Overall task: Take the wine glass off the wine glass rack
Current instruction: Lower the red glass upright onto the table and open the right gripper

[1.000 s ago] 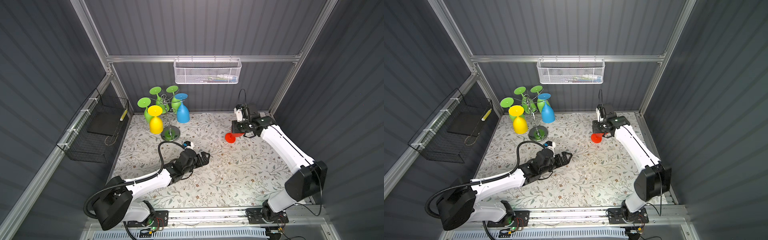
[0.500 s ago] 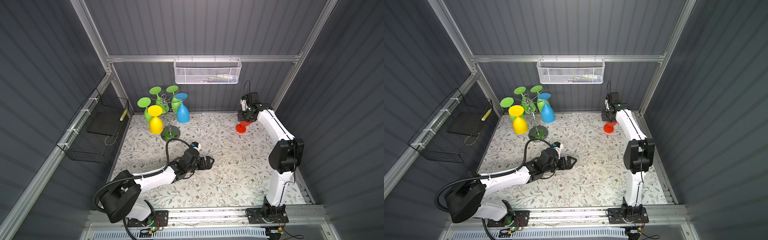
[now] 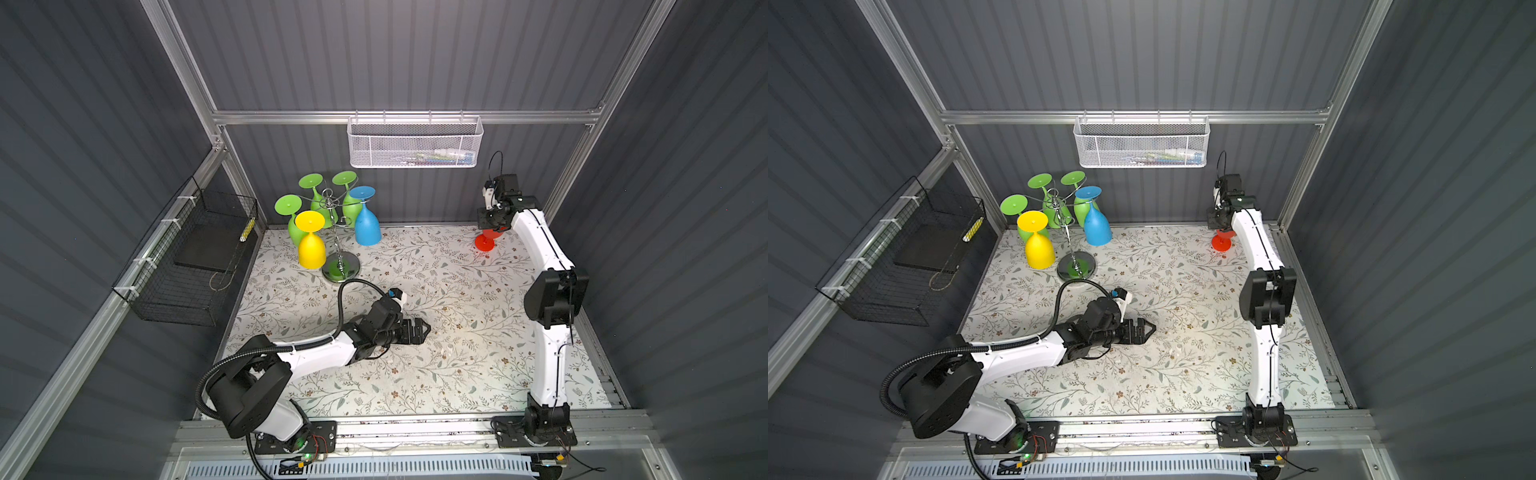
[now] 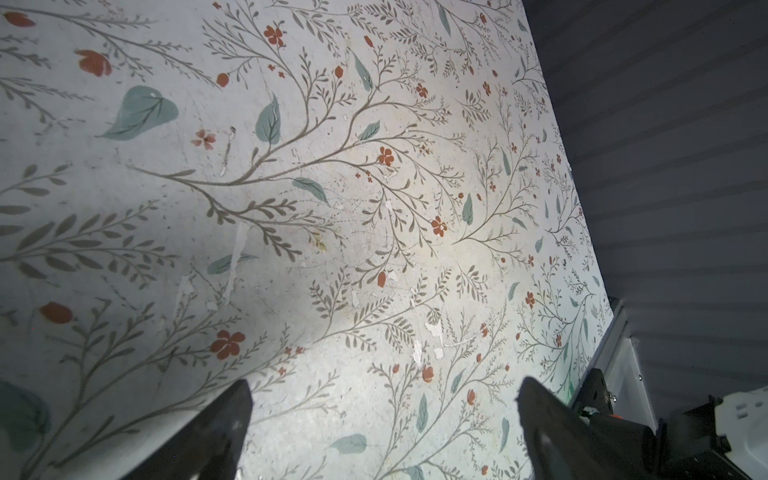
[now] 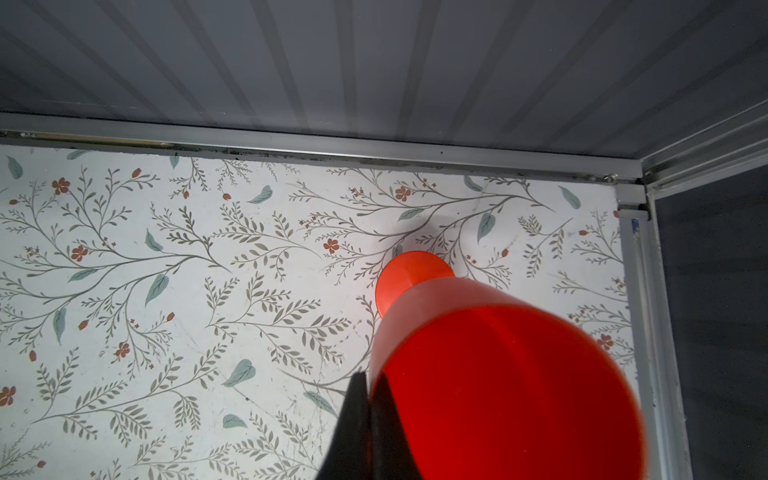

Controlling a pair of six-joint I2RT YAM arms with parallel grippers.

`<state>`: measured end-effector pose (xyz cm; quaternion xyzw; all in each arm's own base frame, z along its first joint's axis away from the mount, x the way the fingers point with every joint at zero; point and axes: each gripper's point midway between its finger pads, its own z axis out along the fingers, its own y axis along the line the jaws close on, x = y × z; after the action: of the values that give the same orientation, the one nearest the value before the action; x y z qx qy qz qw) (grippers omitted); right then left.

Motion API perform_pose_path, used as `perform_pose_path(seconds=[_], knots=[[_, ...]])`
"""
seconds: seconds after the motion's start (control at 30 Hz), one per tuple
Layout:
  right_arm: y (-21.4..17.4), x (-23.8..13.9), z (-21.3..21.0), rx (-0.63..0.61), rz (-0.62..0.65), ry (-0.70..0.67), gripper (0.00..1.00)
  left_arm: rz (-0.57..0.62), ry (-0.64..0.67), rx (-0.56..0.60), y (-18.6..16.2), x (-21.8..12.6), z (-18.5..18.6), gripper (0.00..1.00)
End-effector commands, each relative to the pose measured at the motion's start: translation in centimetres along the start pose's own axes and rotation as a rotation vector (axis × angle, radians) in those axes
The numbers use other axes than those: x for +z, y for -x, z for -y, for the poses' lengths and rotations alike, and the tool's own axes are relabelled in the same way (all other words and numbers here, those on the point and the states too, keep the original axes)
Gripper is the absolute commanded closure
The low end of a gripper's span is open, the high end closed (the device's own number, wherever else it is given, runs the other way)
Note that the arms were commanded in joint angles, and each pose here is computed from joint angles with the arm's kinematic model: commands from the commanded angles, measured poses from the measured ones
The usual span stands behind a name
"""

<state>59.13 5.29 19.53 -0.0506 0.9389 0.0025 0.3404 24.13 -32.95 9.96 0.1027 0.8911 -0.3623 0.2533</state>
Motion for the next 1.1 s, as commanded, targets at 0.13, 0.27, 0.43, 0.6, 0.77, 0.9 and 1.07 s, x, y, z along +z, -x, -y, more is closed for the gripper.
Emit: perform_pose_path(seconds=[0.13, 0.27, 0.43, 0.6, 0.77, 0.9, 1.07], knots=[[-0.2, 0.5, -0.2, -0.027, -0.019, 0.021, 0.97, 0.015, -0.016, 0.035, 0.6, -0.7, 0.9, 0.0], [-0.7, 1.1, -0.5, -0.035, -0.037, 0.039, 0.95, 0.026, -0.002, 0.039, 0.9, -1.0, 0.8, 0.0], [-0.8, 1.3, -0.6, -0.045, -0.042, 0.043, 0.91, 0.044, -0.005, 0.033, 1.3, -1.4, 1.0, 0.0], [0.0, 0.7, -0.7, -0.047, -0.018, 0.05, 0.75, 0.065, 0.01, 0.027, 1.8, -2.2, 1.0, 0.0], [1.9, -1.5, -0.9, -0.053, 0.046, 0.048, 0.56, 0.09, 0.039, 0.049, 2.6, -3.6, 1.2, 0.0], [3.5, -4.4, -0.8, -0.022, 0.11, 0.045, 0.47, 0.11, 0.083, 0.073, 3.2, -5.3, 1.0, 0.0], [4.3, -8.5, -1.7, 0.045, 0.201, 0.102, 0.43, 0.123, 0.136, 0.085, 3.5, -7.3, 0.5, 0.0]])
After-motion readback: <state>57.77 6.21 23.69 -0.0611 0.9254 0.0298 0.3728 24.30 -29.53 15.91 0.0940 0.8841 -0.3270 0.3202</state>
